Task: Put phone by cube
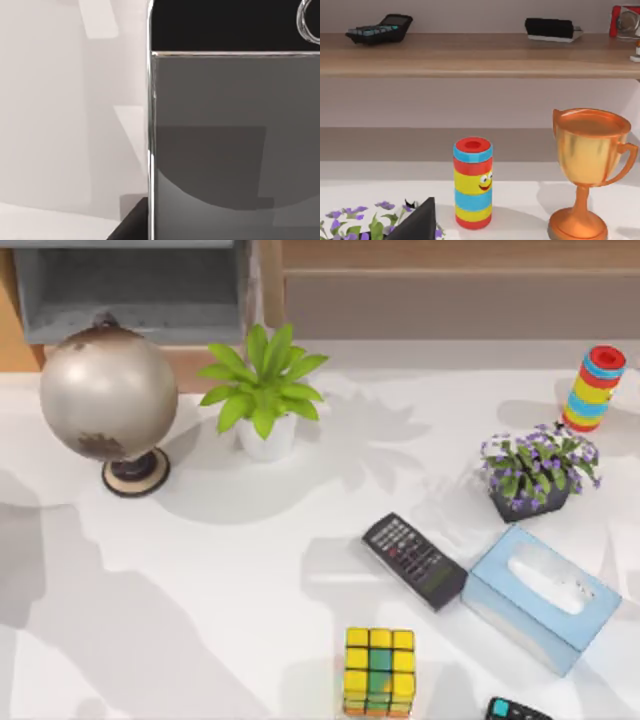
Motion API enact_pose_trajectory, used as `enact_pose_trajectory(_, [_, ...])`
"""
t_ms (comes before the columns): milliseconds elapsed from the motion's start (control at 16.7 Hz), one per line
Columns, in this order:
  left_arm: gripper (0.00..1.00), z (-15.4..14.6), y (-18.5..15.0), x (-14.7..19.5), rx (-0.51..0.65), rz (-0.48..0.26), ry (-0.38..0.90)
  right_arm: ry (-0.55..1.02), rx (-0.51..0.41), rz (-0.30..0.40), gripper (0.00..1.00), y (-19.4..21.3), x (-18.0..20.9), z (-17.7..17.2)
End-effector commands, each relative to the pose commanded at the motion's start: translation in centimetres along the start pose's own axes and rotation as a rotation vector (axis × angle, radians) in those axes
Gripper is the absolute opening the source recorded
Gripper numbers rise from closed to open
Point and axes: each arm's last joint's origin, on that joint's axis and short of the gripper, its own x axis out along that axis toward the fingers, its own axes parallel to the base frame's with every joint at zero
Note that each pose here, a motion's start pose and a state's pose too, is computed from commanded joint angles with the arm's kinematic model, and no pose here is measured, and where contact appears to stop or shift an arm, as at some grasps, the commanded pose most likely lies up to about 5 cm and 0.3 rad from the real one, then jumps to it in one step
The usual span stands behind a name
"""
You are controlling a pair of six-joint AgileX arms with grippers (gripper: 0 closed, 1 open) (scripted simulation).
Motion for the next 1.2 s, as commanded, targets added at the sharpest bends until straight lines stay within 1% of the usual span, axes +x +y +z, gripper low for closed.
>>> enact_pose_trajectory(300, [0.0, 0.0, 0.0, 0.0, 0.0, 0.0, 0.0, 0.0, 0.0, 0.0, 1.0, 0.0, 0.0, 0.0])
enact_pose_trajectory(360, [0.0, 0.3, -0.1, -0.6, -0.002, 0.0, -0.024, 0.0, 0.0, 0.0, 1.0, 0.0, 0.0, 0.0])
enact_pose_trajectory(540, [0.0, 0.6, -0.6, -1.2, 0.019, -0.001, -0.028, 0.0, 0.0, 0.0, 1.0, 0.0, 0.0, 0.0])
enact_pose_trajectory(720, [0.0, 0.4, -0.3, -2.4, 0.007, 0.003, -0.028, 0.0, 0.0, 0.0, 1.0, 0.0, 0.0, 0.0])
enact_pose_trajectory(1080, [0.0, 0.3, -0.1, -2.4, 0.002, -0.002, -0.021, 0.0, 0.0, 0.0, 1.0, 0.0, 0.0, 0.0])
enact_pose_trajectory(1200, [0.0, 0.7, -0.3, -3.5, 0.001, 0.019, -0.049, 0.0, 0.0, 0.0, 1.0, 0.0, 0.0, 0.0])
